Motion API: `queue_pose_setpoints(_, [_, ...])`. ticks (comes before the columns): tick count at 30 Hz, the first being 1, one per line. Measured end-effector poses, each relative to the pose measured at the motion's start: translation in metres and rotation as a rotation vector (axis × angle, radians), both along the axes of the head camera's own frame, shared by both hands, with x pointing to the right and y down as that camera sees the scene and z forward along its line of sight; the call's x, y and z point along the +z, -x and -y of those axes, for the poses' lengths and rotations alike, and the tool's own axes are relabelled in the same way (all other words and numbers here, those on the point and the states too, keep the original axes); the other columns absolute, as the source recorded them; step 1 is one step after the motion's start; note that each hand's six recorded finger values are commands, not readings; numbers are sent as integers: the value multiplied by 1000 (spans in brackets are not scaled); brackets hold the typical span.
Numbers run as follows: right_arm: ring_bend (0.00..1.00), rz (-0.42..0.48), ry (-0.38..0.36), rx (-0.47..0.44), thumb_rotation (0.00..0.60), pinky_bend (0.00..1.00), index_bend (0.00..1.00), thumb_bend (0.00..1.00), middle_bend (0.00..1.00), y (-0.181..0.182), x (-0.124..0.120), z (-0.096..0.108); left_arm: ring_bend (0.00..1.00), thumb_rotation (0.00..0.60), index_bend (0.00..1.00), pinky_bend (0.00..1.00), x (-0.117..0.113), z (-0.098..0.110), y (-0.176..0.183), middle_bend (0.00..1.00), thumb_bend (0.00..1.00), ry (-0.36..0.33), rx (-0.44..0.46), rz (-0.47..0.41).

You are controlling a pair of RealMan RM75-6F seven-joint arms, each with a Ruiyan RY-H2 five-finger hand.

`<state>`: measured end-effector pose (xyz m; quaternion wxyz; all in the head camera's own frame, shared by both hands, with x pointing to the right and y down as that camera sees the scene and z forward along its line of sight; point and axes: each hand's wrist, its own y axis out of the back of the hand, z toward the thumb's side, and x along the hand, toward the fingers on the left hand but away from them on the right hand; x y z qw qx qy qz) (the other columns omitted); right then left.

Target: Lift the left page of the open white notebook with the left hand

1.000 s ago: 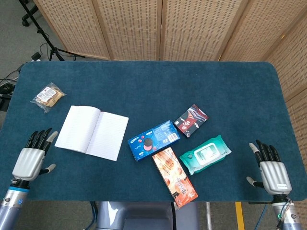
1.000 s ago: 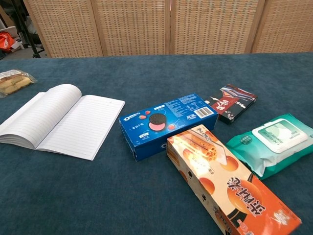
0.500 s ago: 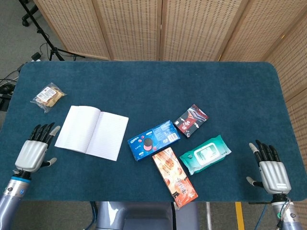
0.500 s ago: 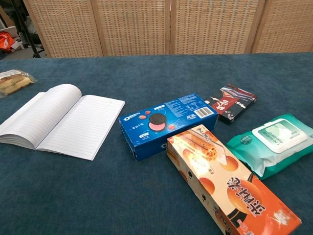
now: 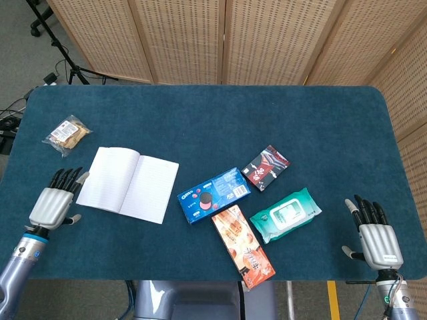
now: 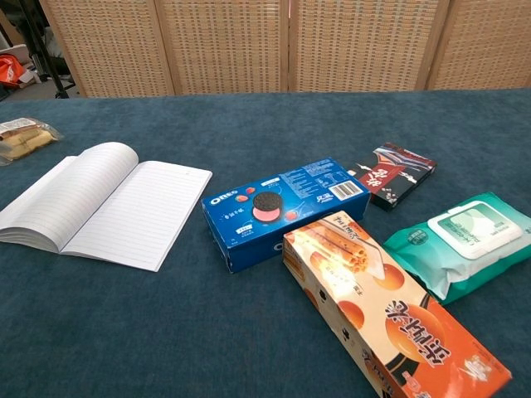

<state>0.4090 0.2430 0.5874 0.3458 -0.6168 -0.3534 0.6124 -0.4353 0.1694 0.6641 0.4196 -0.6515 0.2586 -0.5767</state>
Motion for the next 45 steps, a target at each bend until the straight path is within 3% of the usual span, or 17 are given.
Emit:
queue_pose_setpoints(17, [0, -6, 9, -7, 600, 0, 0, 53, 0, 1, 4, -1, 0, 600, 0, 0, 27, 9, -7, 0, 17, 10, 25, 23])
queue_pose_setpoints(45, [0, -5, 10, -8, 600, 0, 0, 53, 0, 2, 4, -1, 0, 600, 0, 0, 40, 12, -14, 0, 31, -17, 25, 5])
